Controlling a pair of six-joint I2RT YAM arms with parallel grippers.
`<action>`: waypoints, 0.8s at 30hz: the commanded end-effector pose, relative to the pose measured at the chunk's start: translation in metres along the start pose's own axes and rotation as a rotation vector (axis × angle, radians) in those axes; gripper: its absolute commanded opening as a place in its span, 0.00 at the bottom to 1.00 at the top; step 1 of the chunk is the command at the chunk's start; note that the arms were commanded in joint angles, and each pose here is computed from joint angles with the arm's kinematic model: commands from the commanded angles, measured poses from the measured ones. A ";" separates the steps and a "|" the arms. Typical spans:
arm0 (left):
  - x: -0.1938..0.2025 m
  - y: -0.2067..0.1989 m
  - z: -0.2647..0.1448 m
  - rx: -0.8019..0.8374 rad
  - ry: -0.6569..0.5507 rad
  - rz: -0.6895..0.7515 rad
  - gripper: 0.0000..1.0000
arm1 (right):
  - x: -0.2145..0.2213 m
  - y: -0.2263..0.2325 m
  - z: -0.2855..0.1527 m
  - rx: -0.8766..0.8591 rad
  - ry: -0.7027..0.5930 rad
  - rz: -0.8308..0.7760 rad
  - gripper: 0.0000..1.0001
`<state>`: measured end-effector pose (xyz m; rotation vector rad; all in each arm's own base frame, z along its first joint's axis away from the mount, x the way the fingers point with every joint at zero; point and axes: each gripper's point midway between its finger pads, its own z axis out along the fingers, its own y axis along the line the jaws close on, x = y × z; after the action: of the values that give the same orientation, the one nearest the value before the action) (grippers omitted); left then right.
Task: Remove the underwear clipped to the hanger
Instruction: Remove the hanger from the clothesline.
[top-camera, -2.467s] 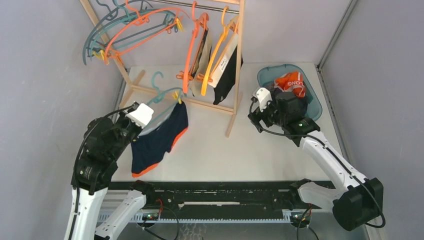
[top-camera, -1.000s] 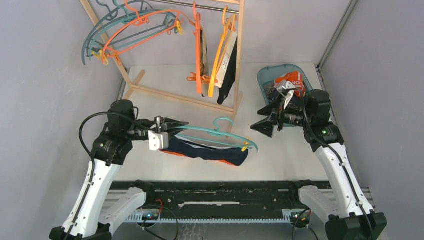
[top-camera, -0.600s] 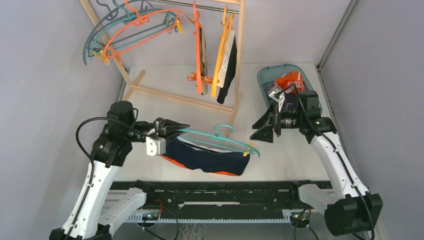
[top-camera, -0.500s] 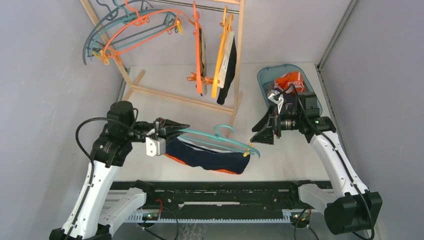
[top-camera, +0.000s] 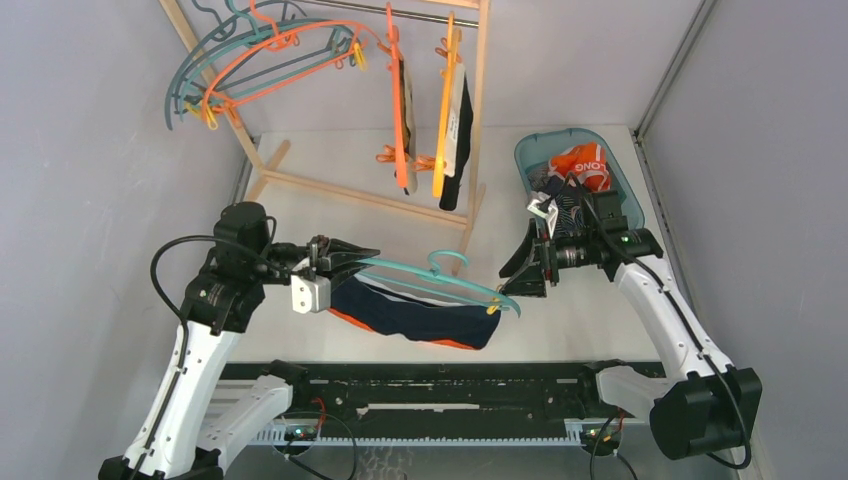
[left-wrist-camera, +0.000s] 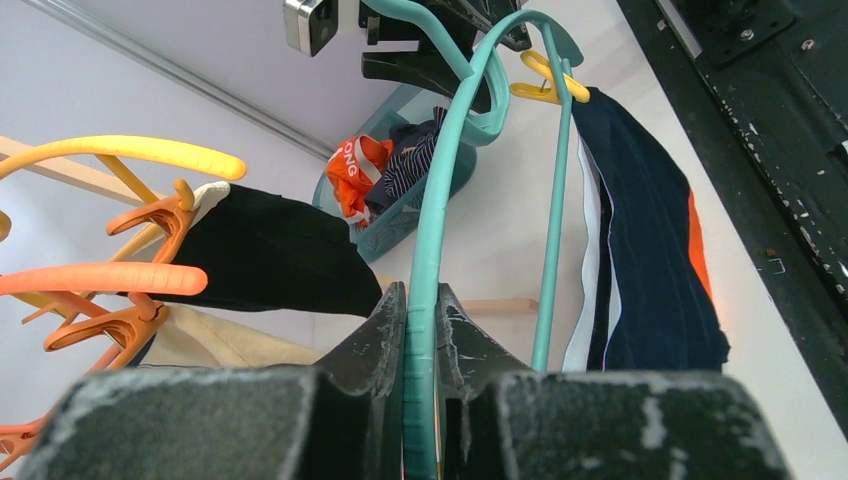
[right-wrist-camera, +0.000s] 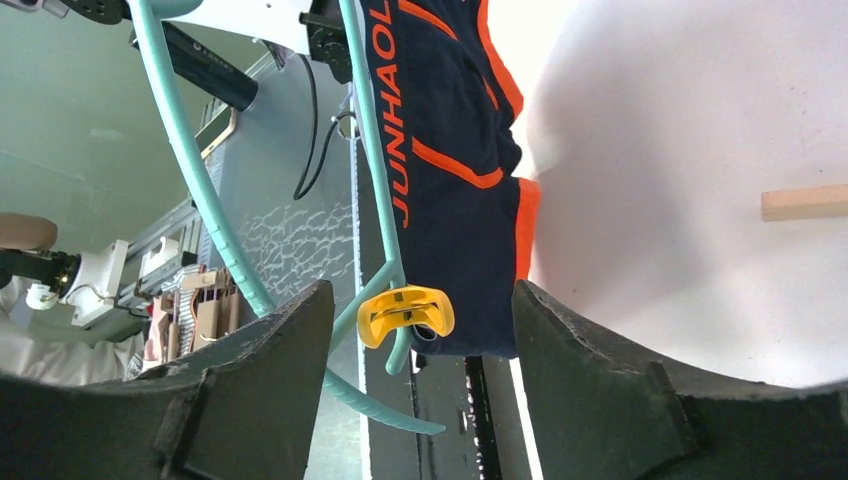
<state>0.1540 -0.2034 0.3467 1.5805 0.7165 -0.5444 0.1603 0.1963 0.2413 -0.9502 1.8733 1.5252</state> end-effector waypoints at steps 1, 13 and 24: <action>-0.014 0.003 0.000 0.006 -0.048 0.069 0.00 | -0.004 0.007 0.001 -0.047 -0.008 -0.059 0.63; -0.014 0.003 0.000 0.007 -0.040 0.086 0.00 | 0.004 0.004 0.005 -0.082 0.008 -0.041 0.51; -0.010 0.003 0.000 0.005 -0.027 0.095 0.00 | 0.002 0.009 0.004 -0.112 -0.009 -0.053 0.38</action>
<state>0.1543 -0.2030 0.3456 1.5959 0.6903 -0.5195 0.1540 0.1992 0.2331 -0.9918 1.8472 1.6036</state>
